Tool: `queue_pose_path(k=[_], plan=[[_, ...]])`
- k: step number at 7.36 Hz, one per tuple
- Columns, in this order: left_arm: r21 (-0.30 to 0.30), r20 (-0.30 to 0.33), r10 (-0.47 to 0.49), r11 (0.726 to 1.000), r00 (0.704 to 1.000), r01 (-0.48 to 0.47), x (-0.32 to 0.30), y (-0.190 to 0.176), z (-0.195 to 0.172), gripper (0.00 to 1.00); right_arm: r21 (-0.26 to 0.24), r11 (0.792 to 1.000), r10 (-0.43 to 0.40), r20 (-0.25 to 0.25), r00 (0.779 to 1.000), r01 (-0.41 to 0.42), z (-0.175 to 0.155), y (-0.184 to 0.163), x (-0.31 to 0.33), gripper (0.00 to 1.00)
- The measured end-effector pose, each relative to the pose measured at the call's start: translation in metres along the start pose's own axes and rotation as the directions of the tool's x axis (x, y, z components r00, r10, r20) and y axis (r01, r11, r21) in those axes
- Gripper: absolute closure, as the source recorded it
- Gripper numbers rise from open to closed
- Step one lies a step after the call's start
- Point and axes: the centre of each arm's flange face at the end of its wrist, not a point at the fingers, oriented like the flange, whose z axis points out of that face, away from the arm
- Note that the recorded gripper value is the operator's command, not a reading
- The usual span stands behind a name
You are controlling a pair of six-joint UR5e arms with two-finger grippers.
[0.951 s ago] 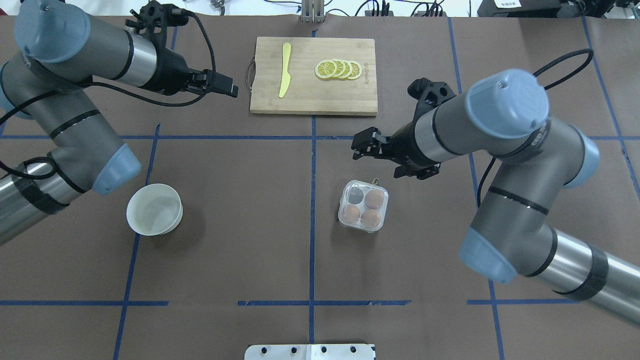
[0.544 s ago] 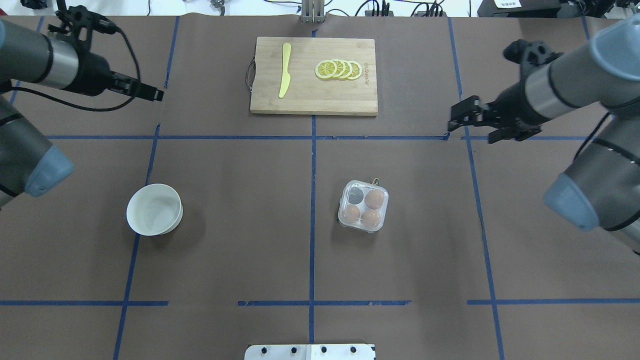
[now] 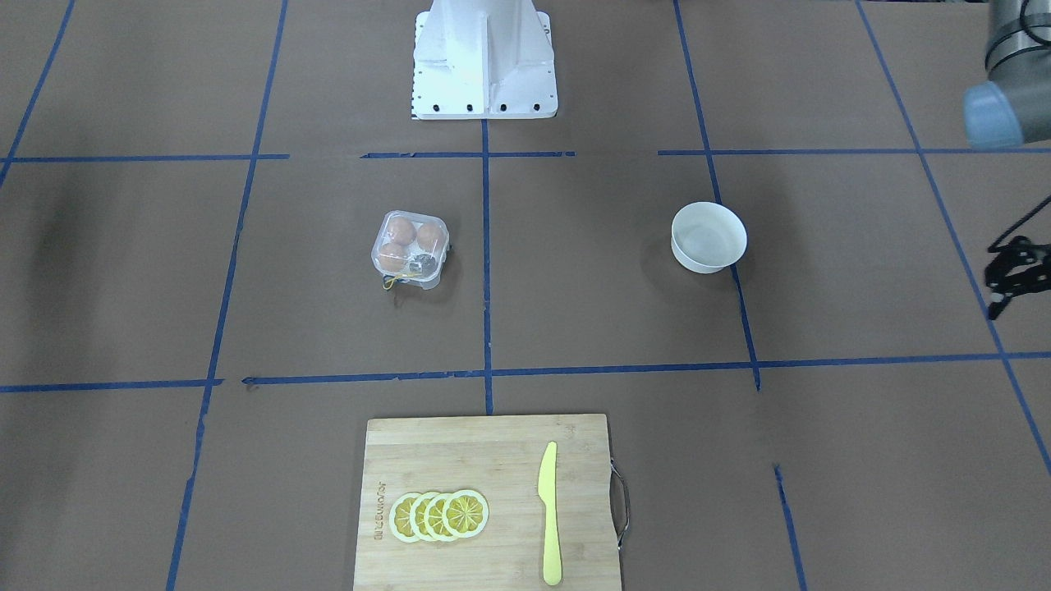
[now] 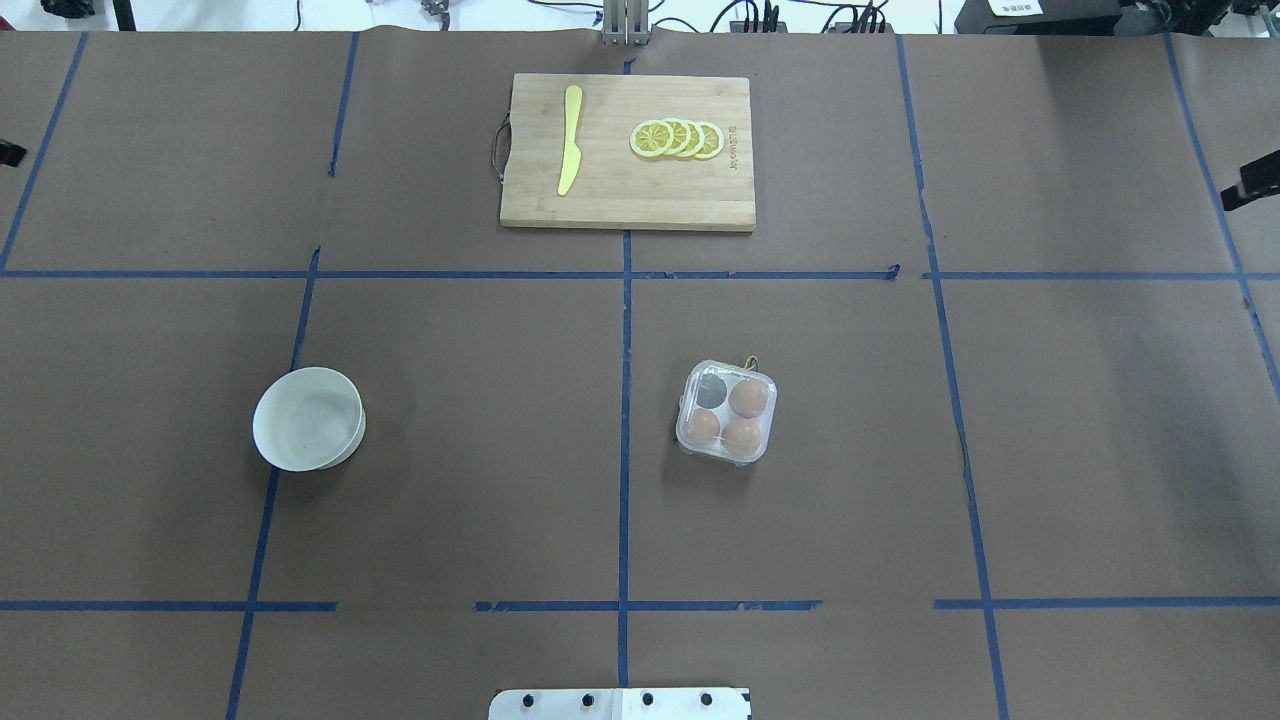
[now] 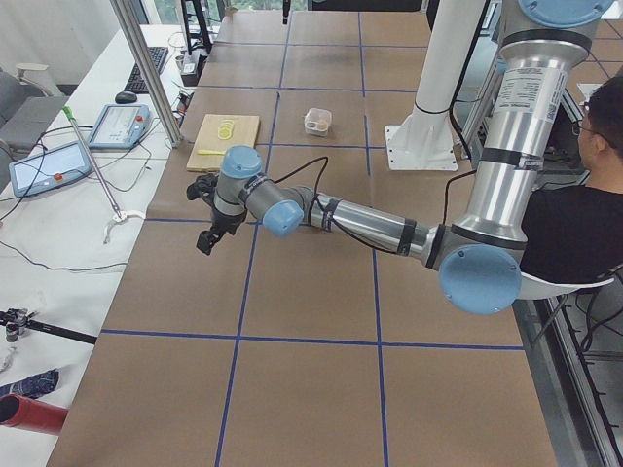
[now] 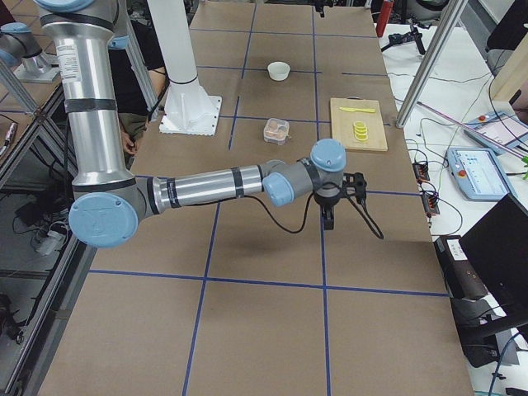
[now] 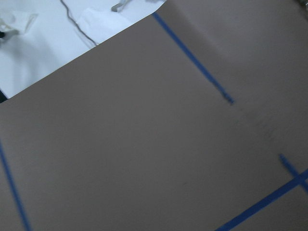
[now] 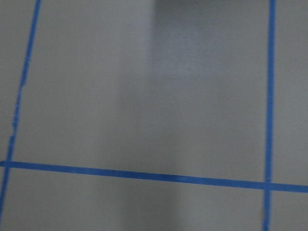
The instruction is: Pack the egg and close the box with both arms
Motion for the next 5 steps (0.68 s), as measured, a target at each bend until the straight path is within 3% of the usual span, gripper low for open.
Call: queue_pose_path(k=[1, 3, 5], plan=[[-0.078, -0.023, -0.038, 0.996, 0.999, 0.036, -0.036, 0.025, -0.013, 0.0, -0.015, 1.0, -0.004, -0.016, 1.0, 0.004, -0.004, -0.004, 0.041, 0.0], [-0.191, -0.112, -0.207, 0.964, 0.972, 0.183, -0.067, 0.088, -0.013, 0.0, -0.054, 0.998, 0.018, -0.019, 1.0, -0.019, -0.022, -0.02, 0.065, 0.0], [-0.241, -0.141, -0.321, 0.929, 0.936, 0.283, -0.071, 0.128, -0.006, 0.0, -0.072, 0.997, 0.024, -0.01, 1.0, -0.025, -0.029, -0.029, 0.063, 0.0]])
